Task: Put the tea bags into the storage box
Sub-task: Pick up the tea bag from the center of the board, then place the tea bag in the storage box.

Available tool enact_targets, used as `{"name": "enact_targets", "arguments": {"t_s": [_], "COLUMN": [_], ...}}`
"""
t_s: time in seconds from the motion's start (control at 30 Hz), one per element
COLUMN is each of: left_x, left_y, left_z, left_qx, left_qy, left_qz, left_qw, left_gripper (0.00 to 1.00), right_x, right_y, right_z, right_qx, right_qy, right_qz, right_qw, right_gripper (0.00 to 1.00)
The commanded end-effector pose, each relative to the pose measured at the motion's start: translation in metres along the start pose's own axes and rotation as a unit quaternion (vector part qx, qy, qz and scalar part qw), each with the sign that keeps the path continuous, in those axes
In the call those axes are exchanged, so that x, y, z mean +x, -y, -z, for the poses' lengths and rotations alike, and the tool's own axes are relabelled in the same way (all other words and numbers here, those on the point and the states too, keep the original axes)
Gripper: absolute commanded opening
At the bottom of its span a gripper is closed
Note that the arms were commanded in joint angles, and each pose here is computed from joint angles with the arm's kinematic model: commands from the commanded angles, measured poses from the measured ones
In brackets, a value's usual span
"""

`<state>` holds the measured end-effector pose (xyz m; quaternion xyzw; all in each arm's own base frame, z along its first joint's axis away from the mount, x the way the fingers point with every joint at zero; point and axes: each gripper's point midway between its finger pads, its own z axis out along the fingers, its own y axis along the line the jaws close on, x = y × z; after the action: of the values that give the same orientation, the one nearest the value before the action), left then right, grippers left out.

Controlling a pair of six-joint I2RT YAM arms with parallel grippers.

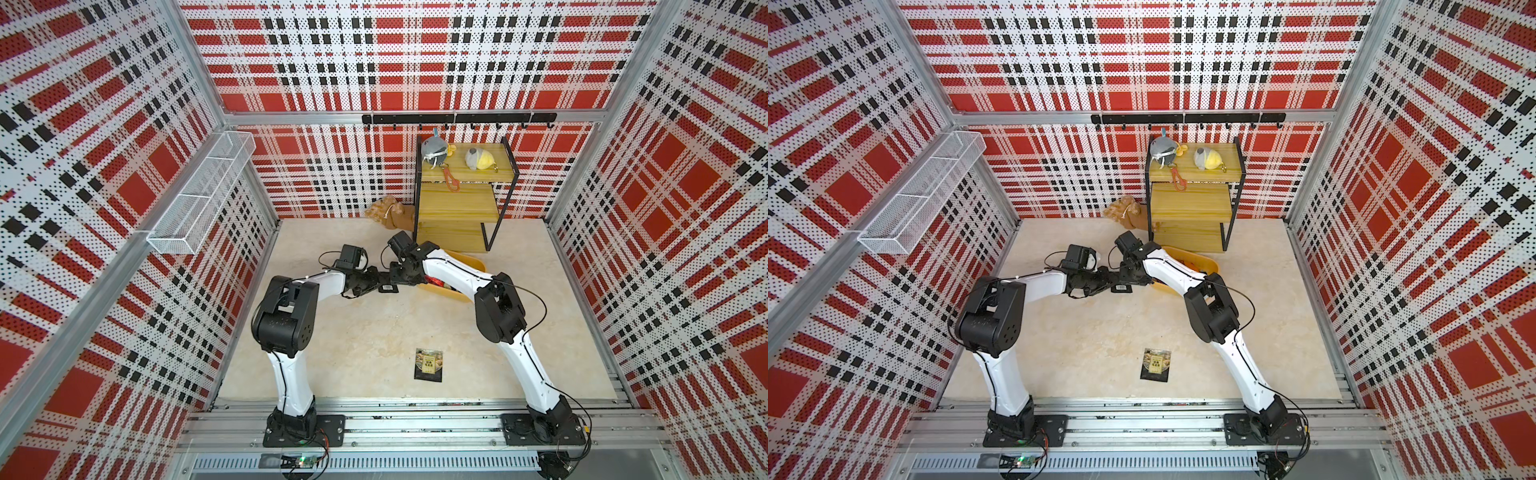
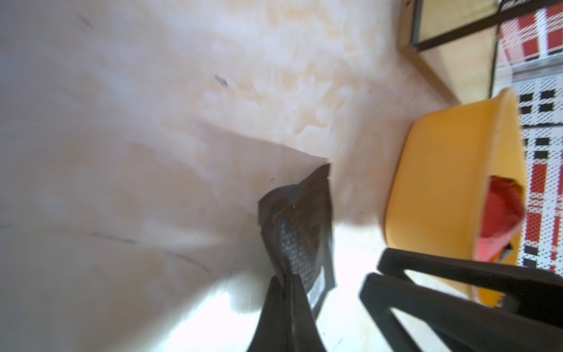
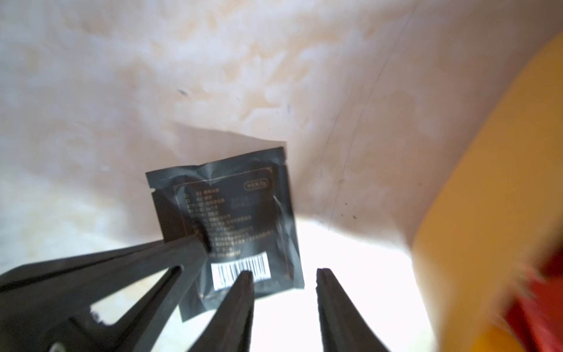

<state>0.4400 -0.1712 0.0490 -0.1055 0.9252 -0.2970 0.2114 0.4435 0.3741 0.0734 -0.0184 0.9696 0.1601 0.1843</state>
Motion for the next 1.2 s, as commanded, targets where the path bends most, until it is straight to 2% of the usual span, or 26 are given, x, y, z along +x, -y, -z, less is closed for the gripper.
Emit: {"name": "enact_targets", "arguments": {"t_s": [0.0,0.13,0.2,0.3,0.67,0.8,1.0,1.17], "left_x": [-0.014,-0.022,-0.027,-0.013,-0.011,-0.003,0.006,0.004], "left_y": [0.015,0.038,0.05,0.089,0.179,0.195,0.199,0.201], "left_z": [0.029,0.048,0.055,0.05,0.032,0.009,-0.03,-0.043], "left_qx": [0.007,0.023,0.03,0.052,0.124,0.136,0.137,0.143], "left_qy": [0.025,0.042,0.049,0.03,0.035,0.016,-0.009,-0.009], "left_qz": [-0.022,-0.032,-0.037,-0.066,-0.083,-0.088,-0.084,-0.077], "left_qw": [0.999,0.998,0.998,0.996,0.988,0.987,0.987,0.987], "left_gripper": [0.0,0.0,0.0,0.0,0.0,0.0,0.0,0.0], "right_x": [-0.034,-0.044,-0.045,-0.039,0.032,0.053,0.083,0.099], "right_y": [-0.016,-0.019,-0.016,0.002,0.107,0.133,0.148,0.155], "right_z": [0.063,0.1,0.118,0.141,0.192,0.196,0.185,0.179], "right_qx": [-0.024,-0.032,-0.03,-0.016,0.033,0.039,0.047,0.048], "right_qy": [0.066,0.098,0.114,0.13,0.141,0.136,0.103,0.09], "right_qz": [-0.001,-0.008,-0.012,-0.026,-0.099,-0.125,-0.127,-0.127], "right_qw": [0.998,0.995,0.993,0.991,0.984,0.982,0.985,0.987], "right_gripper": [0.47,0.57,0.59,0.61,0.62,0.64,0.64,0.63]}}
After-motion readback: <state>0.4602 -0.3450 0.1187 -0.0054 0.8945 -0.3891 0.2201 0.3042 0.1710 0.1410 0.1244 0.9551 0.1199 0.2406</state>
